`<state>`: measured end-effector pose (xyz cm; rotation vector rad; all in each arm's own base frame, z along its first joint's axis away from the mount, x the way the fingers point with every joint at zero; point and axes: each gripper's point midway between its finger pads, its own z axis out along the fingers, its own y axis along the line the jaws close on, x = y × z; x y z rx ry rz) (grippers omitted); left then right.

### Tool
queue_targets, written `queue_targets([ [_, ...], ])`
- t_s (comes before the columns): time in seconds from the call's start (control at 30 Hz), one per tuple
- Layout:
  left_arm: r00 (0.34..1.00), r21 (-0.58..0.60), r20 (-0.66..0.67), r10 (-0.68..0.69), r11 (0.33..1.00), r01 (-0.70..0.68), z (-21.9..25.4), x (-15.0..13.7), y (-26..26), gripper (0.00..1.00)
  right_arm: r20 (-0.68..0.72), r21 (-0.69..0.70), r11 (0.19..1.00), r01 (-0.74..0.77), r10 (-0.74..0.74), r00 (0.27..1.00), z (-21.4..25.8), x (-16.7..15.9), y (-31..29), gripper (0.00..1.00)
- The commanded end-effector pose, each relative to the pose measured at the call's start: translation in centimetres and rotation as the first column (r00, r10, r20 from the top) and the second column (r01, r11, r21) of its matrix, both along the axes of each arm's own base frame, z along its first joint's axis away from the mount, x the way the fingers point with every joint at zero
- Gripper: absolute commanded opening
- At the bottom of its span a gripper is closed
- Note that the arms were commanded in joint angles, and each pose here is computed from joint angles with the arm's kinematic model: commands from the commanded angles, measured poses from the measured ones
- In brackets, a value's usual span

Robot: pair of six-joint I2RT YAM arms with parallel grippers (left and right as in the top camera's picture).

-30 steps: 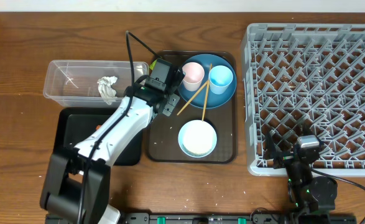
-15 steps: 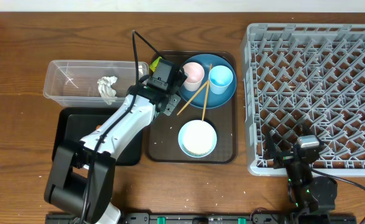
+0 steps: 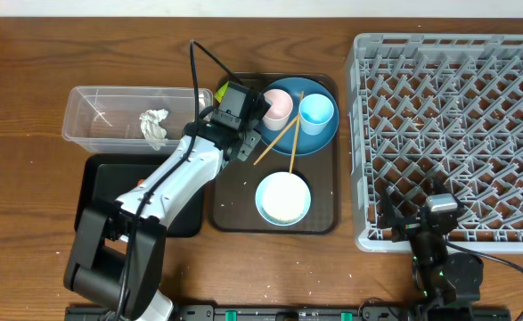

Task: Sort waste into correct bins and load items into the dishwasher rack
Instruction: 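Reach the left gripper to the remaining white tissue by the wrapper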

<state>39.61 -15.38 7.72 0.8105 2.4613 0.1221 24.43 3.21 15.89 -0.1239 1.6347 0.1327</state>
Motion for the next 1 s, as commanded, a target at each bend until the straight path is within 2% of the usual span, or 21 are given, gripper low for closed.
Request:
queue_targets([
  [0.0,0.999,0.045,-0.021,-0.026,0.999,0.027,-1.4,-0.5,0.4,0.48,0.001,0.007,1.0,-0.009,0.009,1.0,0.0,-0.1,0.2,0.99],
  [0.87,0.998,0.134,-0.067,-0.005,0.991,0.014,-6.7,0.5,1.2,0.46,0.001,0.007,1.0,-0.009,0.009,1.0,0.0,-0.1,0.2,0.99],
  [0.97,0.997,0.135,-0.072,-0.005,0.991,0.014,-6.9,0.4,1.2,0.4,0.001,0.007,1.0,-0.009,0.009,1.0,0.0,0.0,0.2,0.99],
])
